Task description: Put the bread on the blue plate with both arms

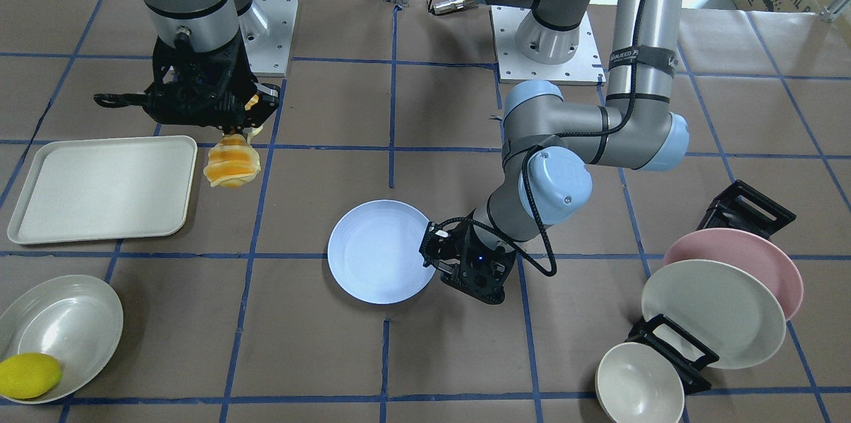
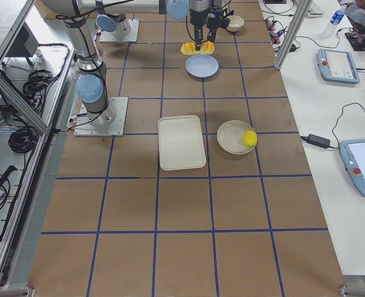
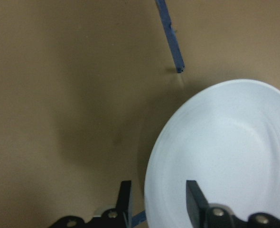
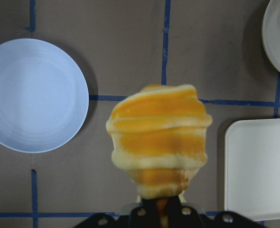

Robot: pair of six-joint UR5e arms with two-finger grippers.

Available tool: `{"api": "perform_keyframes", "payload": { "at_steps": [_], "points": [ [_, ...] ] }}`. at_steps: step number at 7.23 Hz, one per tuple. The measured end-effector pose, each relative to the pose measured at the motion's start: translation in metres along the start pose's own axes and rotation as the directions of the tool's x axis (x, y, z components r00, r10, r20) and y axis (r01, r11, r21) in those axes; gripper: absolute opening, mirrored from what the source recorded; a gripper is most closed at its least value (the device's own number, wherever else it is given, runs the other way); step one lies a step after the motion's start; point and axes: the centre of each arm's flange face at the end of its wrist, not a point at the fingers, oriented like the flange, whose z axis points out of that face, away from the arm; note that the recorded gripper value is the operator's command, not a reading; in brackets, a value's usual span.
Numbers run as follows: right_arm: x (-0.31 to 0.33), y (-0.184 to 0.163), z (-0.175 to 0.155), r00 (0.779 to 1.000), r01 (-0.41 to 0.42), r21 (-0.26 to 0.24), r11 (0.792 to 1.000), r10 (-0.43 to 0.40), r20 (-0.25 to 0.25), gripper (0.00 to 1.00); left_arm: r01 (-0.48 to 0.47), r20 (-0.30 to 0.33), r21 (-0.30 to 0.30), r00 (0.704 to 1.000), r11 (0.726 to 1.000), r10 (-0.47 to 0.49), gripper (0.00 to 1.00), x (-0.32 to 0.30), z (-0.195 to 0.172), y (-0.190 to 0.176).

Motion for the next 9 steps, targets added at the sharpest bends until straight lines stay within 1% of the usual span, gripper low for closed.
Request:
{"api": "perform_keyframes", "payload": {
  "at_steps": [1,2,3,4,5,6,7,9],
  "points": [
    [-0.016,-0.004,0.008,0.999,-0.031,0.004,1.000,0.031,0.016,0.03,0.009,0.075,-0.018,0.997,1.000,-0.007,1.00,0.003,-0.040,0.009],
    [-0.038,-0.009,0.020,0.998,-0.060,0.008,0.998,0.060,0.036,0.03,0.023,0.135,-0.034,0.991,0.999,-0.018,1.00,0.005,-0.084,0.021],
    [-0.062,-0.014,0.036,0.998,-0.055,0.010,0.998,0.055,0.042,0.03,0.043,0.195,-0.060,0.980,0.997,-0.031,1.00,0.007,-0.130,0.038],
    [-0.086,-0.018,0.054,0.999,-0.032,0.011,0.999,0.031,0.043,0.03,0.061,0.260,-0.091,0.965,0.994,-0.036,1.00,0.011,-0.176,0.057],
    [-0.106,-0.022,0.073,0.999,-0.007,0.007,1.000,0.007,0.042,0.03,0.080,0.318,-0.121,0.947,0.989,-0.037,1.00,0.013,-0.211,0.073],
    [-0.122,-0.026,0.092,0.999,0.013,0.007,1.000,-0.014,0.041,0.03,0.107,0.353,-0.135,0.934,0.985,-0.053,1.00,0.010,-0.237,0.088],
    [-0.137,-0.030,0.109,0.999,0.031,0.019,0.999,-0.032,0.044,0.03,0.140,0.348,-0.126,0.933,0.982,-0.088,1.00,0.006,-0.251,0.099],
    [-0.165,-0.040,0.144,0.997,0.060,0.059,0.996,-0.063,0.047,0.03,0.198,0.306,-0.099,0.938,0.975,-0.160,1.00,0.007,-0.258,0.107]
  ]
}}
